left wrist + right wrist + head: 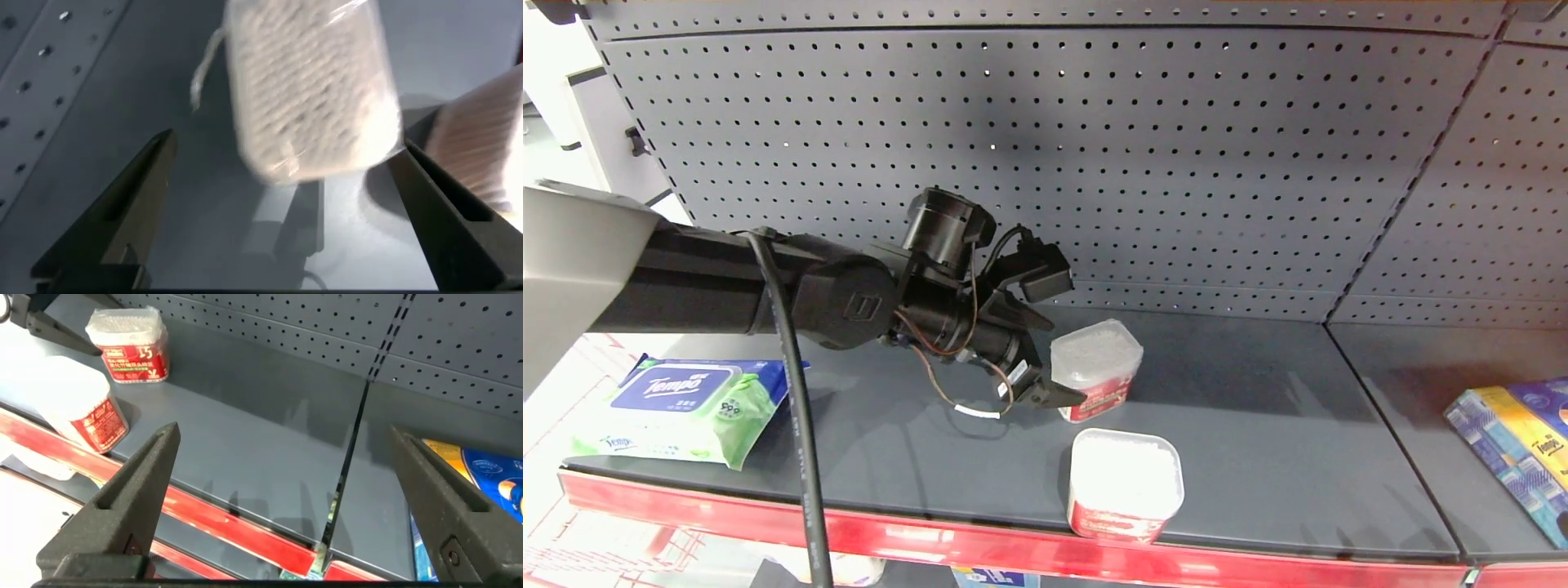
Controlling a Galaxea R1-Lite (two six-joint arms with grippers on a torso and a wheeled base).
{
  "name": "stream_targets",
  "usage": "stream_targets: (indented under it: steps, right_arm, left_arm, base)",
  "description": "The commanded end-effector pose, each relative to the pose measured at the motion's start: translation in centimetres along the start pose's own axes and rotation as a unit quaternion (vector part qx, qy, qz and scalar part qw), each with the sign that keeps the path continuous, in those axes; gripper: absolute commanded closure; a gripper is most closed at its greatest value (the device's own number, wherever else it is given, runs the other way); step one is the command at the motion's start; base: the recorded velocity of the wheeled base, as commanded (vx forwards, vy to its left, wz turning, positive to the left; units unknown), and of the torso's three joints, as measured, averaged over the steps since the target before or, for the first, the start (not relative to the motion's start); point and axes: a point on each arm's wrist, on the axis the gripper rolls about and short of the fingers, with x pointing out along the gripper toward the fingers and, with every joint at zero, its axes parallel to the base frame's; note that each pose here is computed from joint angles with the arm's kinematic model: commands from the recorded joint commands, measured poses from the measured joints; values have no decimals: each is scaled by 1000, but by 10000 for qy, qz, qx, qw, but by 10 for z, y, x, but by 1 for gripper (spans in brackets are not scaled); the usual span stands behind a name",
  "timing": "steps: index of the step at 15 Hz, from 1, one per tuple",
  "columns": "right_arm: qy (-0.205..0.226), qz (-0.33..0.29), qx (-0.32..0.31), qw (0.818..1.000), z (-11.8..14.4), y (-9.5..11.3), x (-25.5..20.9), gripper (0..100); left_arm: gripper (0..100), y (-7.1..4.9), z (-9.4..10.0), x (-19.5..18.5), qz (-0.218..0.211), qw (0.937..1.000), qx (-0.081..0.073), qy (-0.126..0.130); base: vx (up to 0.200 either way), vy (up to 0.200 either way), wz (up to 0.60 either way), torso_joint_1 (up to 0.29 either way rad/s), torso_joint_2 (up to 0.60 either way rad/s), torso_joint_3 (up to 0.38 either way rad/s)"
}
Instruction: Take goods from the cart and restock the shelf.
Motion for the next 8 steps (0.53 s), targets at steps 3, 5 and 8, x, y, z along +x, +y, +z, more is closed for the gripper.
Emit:
stream_targets:
  steps: [3,5,8]
  right_arm:
    - [25,-1,1,10000,1,0,1,0]
    - [38,16,3,10000,0,0,2,0]
    - [75,21,9,10000,0,0,3,0]
  left_arm:
    - [0,6,-1,-4,113,9999,-36,-14]
    - [0,4,-1,-5,57,10000,-45,-20]
    - [0,1,3,-6,29,10000,-17,-73]
  base:
    - [0,0,0,0,0,0]
    - [0,0,0,0,0,0]
    - [0,0,0,0,0,0]
